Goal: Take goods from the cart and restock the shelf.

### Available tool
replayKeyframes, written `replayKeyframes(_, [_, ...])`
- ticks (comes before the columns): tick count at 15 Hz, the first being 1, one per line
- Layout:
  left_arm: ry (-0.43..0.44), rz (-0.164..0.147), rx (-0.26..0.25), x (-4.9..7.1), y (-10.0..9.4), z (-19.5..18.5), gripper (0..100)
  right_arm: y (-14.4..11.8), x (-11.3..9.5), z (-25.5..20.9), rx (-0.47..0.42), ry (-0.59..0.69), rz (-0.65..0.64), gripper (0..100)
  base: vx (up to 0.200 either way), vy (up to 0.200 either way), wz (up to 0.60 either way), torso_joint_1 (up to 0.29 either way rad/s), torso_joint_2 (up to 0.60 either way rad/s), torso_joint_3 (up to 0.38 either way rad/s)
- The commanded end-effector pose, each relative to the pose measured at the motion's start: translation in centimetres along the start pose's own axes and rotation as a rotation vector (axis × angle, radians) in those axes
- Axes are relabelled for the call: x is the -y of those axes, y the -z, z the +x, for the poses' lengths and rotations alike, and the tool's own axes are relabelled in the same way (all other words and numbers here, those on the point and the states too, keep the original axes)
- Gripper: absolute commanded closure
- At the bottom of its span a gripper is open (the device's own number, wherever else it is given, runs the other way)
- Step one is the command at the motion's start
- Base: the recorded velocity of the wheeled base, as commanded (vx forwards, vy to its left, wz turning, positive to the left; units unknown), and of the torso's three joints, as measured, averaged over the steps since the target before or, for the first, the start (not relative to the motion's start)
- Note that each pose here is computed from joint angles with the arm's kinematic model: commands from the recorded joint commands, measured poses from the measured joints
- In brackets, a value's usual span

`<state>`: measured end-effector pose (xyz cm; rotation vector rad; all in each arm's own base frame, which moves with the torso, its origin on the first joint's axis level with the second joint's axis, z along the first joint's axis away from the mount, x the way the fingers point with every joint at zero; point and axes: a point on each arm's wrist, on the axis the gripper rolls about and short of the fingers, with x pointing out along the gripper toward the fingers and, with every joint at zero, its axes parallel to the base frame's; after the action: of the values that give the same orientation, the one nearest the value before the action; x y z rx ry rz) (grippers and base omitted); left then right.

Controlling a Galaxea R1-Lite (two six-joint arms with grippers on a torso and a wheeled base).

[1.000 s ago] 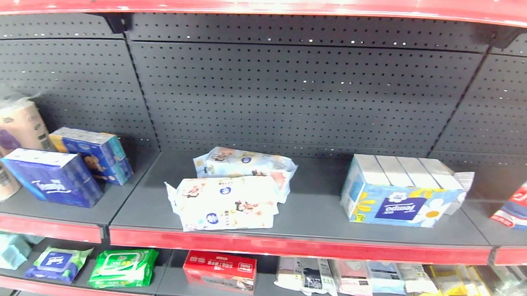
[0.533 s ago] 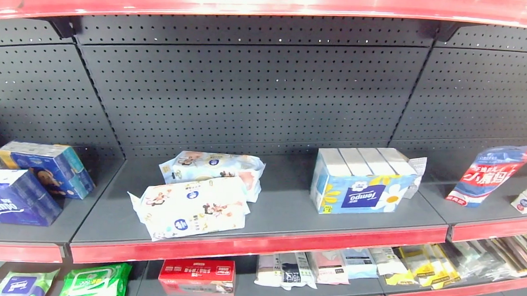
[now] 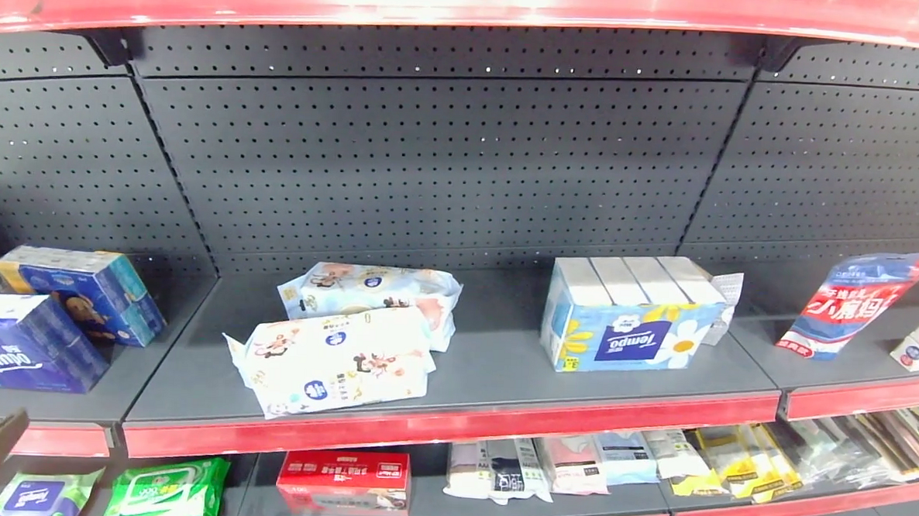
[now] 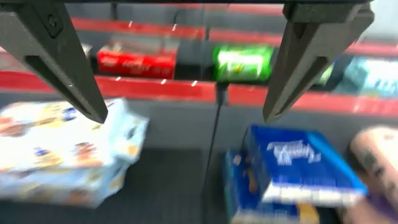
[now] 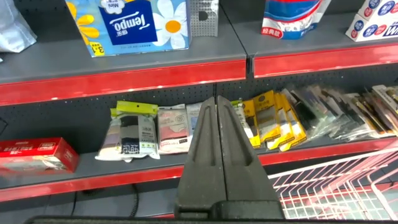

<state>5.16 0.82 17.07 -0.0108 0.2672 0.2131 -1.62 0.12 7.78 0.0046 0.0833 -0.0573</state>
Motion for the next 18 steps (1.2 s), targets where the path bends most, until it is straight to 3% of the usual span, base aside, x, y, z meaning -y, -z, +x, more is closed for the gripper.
replayKeyframes(1, [-0.016,0.002,-0.238,0.3,0.7,5.9,0,0.0,0.0,0.0,-0.002,0.0,0.0,100,0.0,0.0,0.0,0.0,0.0,0.0])
replayKeyframes(4, [0.009,0.021,-0.278,1.0,0.6,11.0,0,0.0,0.0,0.0,-0.002,0.0,0.0,100,0.0,0.0,0.0,0.0,0.0,0.0])
replayKeyframes(7, [0.063,0.066,-0.316,2.8,1.3,13.3,0,0.0,0.0,0.0,-0.002,0.0,0.0,100,0.0,0.0,0.0,0.0,0.0,0.0])
replayKeyframes(9, [0.087,0.096,-0.286,4.7,1.7,15.0,0,0.0,0.0,0.0,-0.002,0.0,0.0,100,0.0,0.0,0.0,0.0,0.0,0.0])
replayKeyframes(11, [0.084,0.105,-0.238,5.6,1.7,15.8,0,0.0,0.0,0.0,-0.002,0.0,0.0,100,0.0,0.0,0.0,0.0,0.0,0.0])
replayKeyframes(15, [0.126,0.115,-0.214,5.4,1.3,15.0,0,0.0,0.0,0.0,-0.002,0.0,0.0,100,0.0,0.0,0.0,0.0,0.0,0.0])
replayKeyframes(17, [0.2,0.196,-0.227,5.3,1.4,14.8,0,0.0,0.0,0.0,-0.004,0.0,0.0,100,0.0,0.0,0.0,0.0,0.0,0.0])
replayKeyframes(18, [0.223,0.218,-0.229,5.3,1.3,14.8,0,0.0,0.0,0.0,-0.002,0.0,0.0,100,0.0,0.0,0.0,0.0,0.0,0.0])
